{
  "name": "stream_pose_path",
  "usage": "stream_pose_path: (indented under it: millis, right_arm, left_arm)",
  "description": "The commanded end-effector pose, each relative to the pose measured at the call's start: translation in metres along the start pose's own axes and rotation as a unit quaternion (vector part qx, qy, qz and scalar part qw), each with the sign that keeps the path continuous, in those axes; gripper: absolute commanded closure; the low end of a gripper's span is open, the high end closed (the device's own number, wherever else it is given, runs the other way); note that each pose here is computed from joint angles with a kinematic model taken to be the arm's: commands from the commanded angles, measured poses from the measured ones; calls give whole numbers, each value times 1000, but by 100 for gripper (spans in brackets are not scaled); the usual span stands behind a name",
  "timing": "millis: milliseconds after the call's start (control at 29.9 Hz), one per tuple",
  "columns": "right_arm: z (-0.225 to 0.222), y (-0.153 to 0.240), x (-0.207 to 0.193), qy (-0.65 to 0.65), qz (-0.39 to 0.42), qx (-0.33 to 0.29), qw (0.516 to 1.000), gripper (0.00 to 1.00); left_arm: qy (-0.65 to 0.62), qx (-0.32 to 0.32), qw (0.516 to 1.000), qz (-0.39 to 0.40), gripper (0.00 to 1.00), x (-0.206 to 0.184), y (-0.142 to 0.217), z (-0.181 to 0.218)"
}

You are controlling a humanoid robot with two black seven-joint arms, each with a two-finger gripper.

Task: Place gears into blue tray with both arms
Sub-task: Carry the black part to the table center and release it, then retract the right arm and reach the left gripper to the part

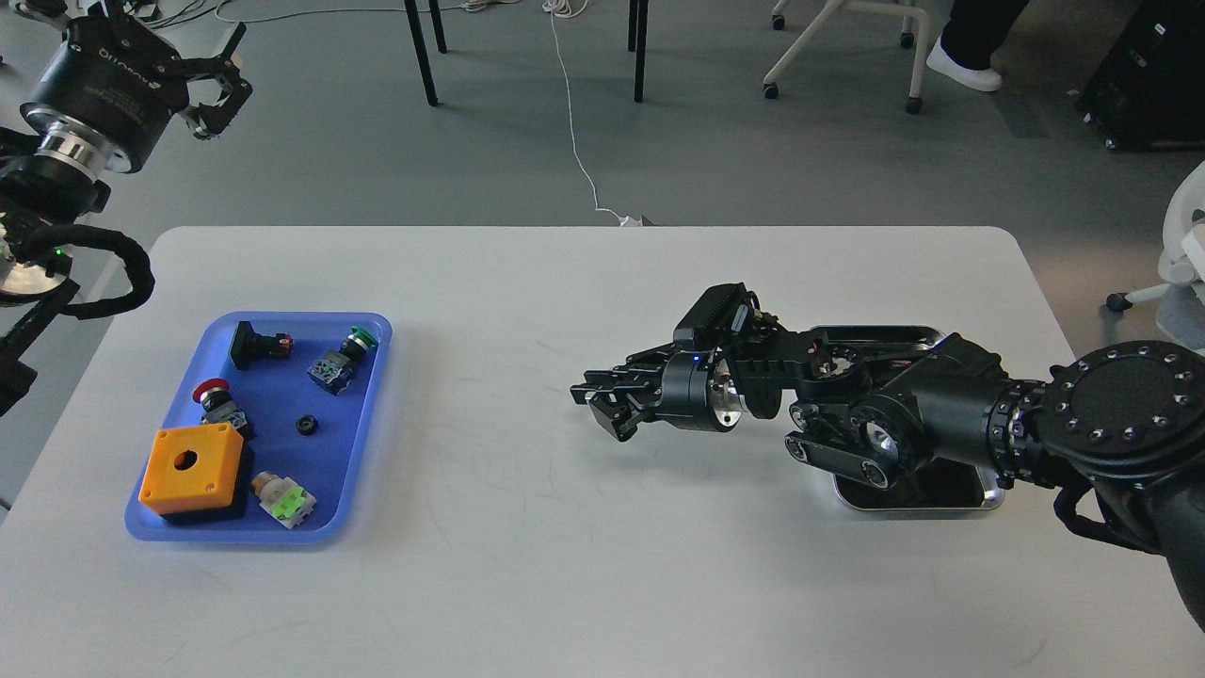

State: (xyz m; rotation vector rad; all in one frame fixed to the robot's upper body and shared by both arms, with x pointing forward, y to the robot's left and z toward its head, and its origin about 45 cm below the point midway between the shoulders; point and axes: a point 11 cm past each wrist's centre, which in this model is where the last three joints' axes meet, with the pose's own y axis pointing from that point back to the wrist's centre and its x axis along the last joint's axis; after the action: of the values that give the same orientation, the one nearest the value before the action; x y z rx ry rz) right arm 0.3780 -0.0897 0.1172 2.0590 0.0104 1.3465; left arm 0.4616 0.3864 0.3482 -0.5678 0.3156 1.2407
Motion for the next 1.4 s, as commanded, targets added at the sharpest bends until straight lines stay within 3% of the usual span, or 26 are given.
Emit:
stream_pose_path:
  millis: [0, 268, 435, 702, 903, 1070, 1237, 1371]
  right_arm:
    - [-3, -1, -11, -11, -5, 4, 1000, 79]
    - [-6, -2, -16, -17, -8, 7, 1000, 74]
    - [-7, -2, -16, -16, -6, 8, 1000, 51]
    - [-15, -4, -12, -19, -4, 20, 1000, 34]
    - [-17, -9, 58, -68, 110, 22, 991, 6]
    - [-21, -2, 128, -140, 202, 43, 969, 2]
    - [44, 61, 152, -221, 268, -10, 937, 2]
    - [96, 126, 154, -290, 341, -59, 892, 2]
  left_arm:
    - [-1, 0, 1000, 0, 2, 0, 0, 1]
    - [-7, 0, 1000, 7, 2, 6, 5, 5]
    - [-8, 0, 1000, 7, 2, 7, 5, 6]
    - [-12, -3, 1000, 9, 2, 8, 6, 10]
    - [-16, -3, 1000, 12, 2, 10, 7, 13]
    - [-17, 2, 1000, 9, 2, 8, 6, 12]
    - [-40, 9, 999, -11, 2, -5, -4, 14]
    - [-140, 29, 988, -61, 2, -34, -20, 18]
